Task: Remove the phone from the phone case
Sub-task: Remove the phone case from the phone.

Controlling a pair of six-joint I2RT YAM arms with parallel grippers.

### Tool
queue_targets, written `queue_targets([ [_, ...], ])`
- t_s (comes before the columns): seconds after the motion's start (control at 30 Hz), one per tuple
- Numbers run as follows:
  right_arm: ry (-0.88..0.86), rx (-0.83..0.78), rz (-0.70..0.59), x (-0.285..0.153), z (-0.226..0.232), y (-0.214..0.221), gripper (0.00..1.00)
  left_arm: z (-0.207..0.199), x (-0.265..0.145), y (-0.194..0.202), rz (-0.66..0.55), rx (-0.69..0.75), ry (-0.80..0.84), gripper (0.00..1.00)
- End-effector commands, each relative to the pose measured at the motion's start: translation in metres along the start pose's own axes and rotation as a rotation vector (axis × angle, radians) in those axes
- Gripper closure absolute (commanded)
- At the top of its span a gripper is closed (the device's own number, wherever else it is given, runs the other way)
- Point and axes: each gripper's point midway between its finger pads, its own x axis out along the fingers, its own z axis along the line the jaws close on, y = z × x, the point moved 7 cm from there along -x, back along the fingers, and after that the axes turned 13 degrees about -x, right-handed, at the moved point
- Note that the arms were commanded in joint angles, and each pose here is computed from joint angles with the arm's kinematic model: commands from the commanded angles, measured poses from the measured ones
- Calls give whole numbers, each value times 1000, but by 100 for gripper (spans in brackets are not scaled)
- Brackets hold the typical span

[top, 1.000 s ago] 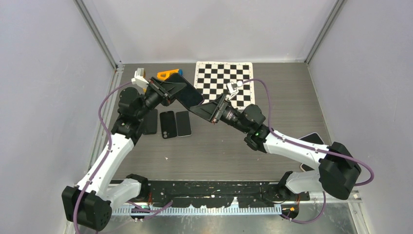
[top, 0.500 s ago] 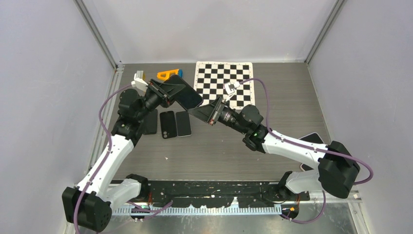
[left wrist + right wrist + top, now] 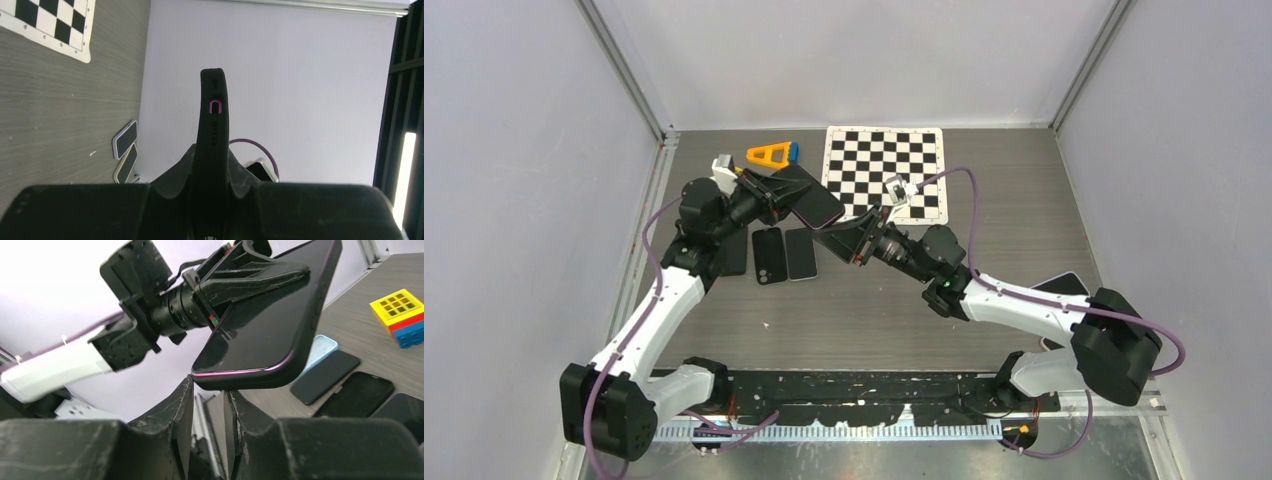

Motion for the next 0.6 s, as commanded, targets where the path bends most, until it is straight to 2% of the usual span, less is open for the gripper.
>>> queue_targets([
  [0.0, 28, -206, 128, -8, -21, 33, 99, -17, -7, 19, 123, -49, 59, 100],
  [0.2, 65, -209, 124, -13, -26, 35, 99, -14, -6, 18, 116, -64, 64, 100],
  [0.37, 90, -144, 83, -20, -20, 26, 98, -12, -5, 15, 98, -34, 75, 100],
  [0.47, 91, -116, 71, -28, -12, 16, 67, -9, -5, 11, 75, 30, 62, 100],
  [0.5, 102, -103, 99, -31, -12, 18, 49, -9, -5, 10, 72, 61, 60, 100],
  [0.57, 101, -92, 146, -36, -8, 17, 34, -8, -5, 9, 80, 143, 49, 100],
])
